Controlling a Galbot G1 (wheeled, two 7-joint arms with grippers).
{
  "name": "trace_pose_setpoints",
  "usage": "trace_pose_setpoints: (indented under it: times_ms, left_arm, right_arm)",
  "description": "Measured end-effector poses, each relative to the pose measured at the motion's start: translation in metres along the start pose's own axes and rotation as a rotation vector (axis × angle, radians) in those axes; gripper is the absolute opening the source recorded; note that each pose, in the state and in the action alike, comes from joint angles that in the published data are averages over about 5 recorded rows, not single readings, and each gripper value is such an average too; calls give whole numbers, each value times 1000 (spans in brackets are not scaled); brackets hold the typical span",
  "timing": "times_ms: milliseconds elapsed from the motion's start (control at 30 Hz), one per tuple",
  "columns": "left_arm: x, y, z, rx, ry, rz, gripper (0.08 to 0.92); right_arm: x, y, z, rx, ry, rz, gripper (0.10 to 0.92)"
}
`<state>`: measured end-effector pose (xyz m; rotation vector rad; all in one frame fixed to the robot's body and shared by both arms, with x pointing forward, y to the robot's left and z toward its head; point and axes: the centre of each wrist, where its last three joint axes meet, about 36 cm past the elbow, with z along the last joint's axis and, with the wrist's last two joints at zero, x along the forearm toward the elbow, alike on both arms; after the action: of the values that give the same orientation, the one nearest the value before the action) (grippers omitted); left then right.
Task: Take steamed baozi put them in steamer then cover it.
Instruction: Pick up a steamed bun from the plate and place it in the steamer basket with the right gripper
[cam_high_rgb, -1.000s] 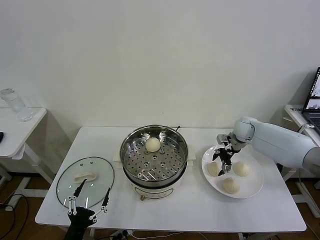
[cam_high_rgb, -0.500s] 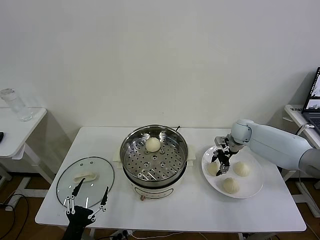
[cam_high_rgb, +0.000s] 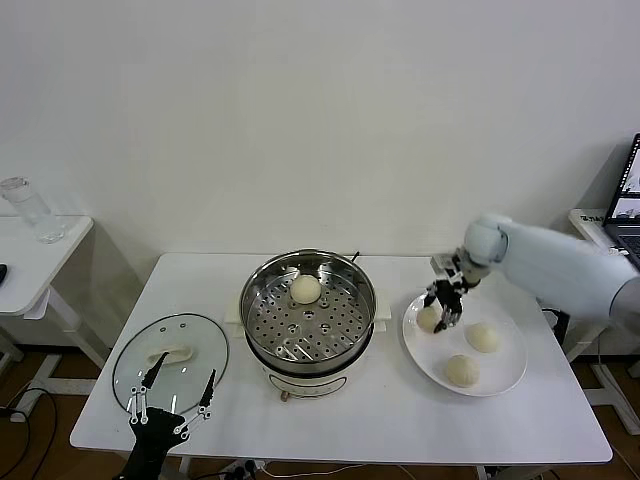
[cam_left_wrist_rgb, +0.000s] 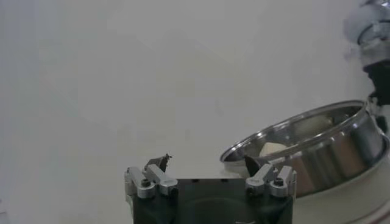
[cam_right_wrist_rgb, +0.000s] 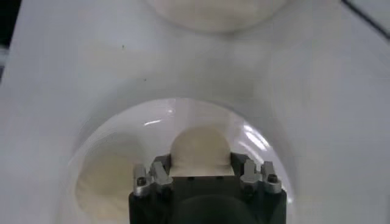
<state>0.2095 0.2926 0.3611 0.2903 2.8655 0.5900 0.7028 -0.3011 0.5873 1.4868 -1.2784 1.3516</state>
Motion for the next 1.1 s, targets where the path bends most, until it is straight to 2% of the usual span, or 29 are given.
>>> trace_pose_setpoints:
  times_ms: [267, 433, 700, 1100]
  left_arm:
    - [-2, -3, -4, 6, -16, 18, 823]
    - [-6, -4, -4, 8, -31, 28, 823]
    - [-10, -6, -3, 9, -56, 36, 823]
    - [-13, -9, -11, 10, -90, 39, 823]
  right_arm:
    - [92, -28, -86, 116, -12, 43, 670]
    - [114, -32, -149, 178, -38, 37, 670]
    - [96, -33, -236, 222, -68, 4, 672]
    - [26, -26, -323, 267, -29, -35, 679]
